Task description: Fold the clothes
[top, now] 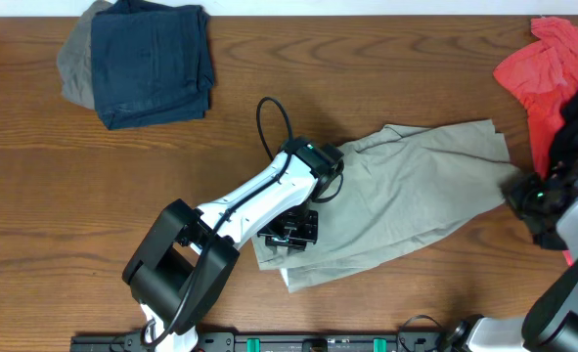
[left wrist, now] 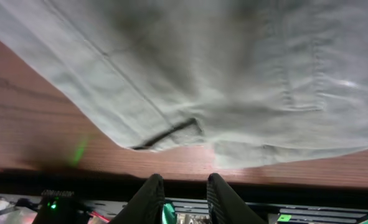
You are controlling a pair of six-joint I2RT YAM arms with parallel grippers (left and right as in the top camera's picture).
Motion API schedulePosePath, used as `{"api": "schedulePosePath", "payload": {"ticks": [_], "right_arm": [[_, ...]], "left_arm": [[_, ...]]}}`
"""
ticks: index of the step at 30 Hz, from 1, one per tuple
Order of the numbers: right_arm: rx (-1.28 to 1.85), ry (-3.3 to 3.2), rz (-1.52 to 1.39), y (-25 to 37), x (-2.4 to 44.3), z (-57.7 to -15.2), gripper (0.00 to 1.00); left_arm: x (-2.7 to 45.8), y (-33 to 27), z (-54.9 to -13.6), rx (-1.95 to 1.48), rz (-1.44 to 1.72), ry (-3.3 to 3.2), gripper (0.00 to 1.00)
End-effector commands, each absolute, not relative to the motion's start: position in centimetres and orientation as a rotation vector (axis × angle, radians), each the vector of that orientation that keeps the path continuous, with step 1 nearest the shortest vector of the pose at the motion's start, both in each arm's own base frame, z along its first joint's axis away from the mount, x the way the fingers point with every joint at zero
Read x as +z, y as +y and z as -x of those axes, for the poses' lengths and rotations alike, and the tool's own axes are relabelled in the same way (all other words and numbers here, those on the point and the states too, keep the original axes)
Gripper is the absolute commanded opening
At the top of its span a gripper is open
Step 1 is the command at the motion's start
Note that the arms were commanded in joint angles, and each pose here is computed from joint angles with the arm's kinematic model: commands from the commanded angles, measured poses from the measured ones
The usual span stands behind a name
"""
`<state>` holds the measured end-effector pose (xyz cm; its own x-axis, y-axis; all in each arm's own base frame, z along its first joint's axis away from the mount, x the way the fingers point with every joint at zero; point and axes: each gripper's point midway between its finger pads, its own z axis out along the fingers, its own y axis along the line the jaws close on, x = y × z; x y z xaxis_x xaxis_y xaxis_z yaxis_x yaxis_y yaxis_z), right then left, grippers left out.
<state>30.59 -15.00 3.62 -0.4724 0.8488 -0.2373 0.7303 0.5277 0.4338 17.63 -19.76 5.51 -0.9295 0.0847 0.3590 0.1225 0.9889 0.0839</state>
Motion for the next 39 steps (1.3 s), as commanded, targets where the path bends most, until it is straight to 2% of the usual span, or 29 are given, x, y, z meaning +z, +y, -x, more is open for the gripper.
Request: {"api": "schedulePosePath", "payload": {"ticks": [1, 4, 8, 9, 12, 18, 20, 22, 24, 31, 39], "right_arm": [[0.380, 2.254, -1.222, -16.5, 9.0, -32.4, 0.01], [0.374, 2.254, -1.215, -16.5, 11.4, -32.4, 0.03], [0.371, 2.263, -1.208, -16.4, 13.6, -32.3, 0.05], [0.369, 2.267, -1.199, -16.4, 14.0, -32.4, 0.05], [0.362, 2.261, -1.178, -16.6, 15.1, -32.7, 0.01], [0.375, 2.234, -1.123, -16.5, 16.1, -33.8, 0.01], [0.406, 2.215, -1.075, -16.0, 16.7, -34.7, 0.01], [0.458, 2.192, -1.017, -15.3, 17.5, -35.8, 0.01], [0.514, 2.163, -0.952, -14.5, 18.7, -36.9, 0.01], [0.520, 2.132, -0.857, -13.3, 22.5, -38.7, 0.02], [0.412, 2.063, -0.796, -14.5, 29.5, -39.2, 0.01]], "left_arm": [[5.6, -19.4, -17.6, -0.161, 0.164, -2.775, 0.25], [5.6, -19.4, -17.6, -0.161, 0.165, -2.775, 0.26], [5.6, -19.4, -17.6, -0.161, 0.165, -2.775, 0.49], [5.6, -19.4, -17.6, -0.161, 0.165, -2.775, 0.51], [5.5, -19.5, -17.7, -0.158, 0.166, -2.778, 0.52], [5.5, -19.7, -17.6, -0.145, 0.165, -2.776, 0.54], [5.5, -19.8, -17.5, -0.143, 0.172, -2.775, 0.58], [5.5, -20.2, -17.4, -0.131, 0.183, -2.776, 0.67], [5.4, -21.2, -17.1, -0.069, 0.190, -2.771, 0.83], [5.3, -22.2, -16.9, -0.014, 0.203, -2.771, 0.84], [6.8, -21.7, -18.2, 0.051, 0.154, -2.822, 0.84]]}}
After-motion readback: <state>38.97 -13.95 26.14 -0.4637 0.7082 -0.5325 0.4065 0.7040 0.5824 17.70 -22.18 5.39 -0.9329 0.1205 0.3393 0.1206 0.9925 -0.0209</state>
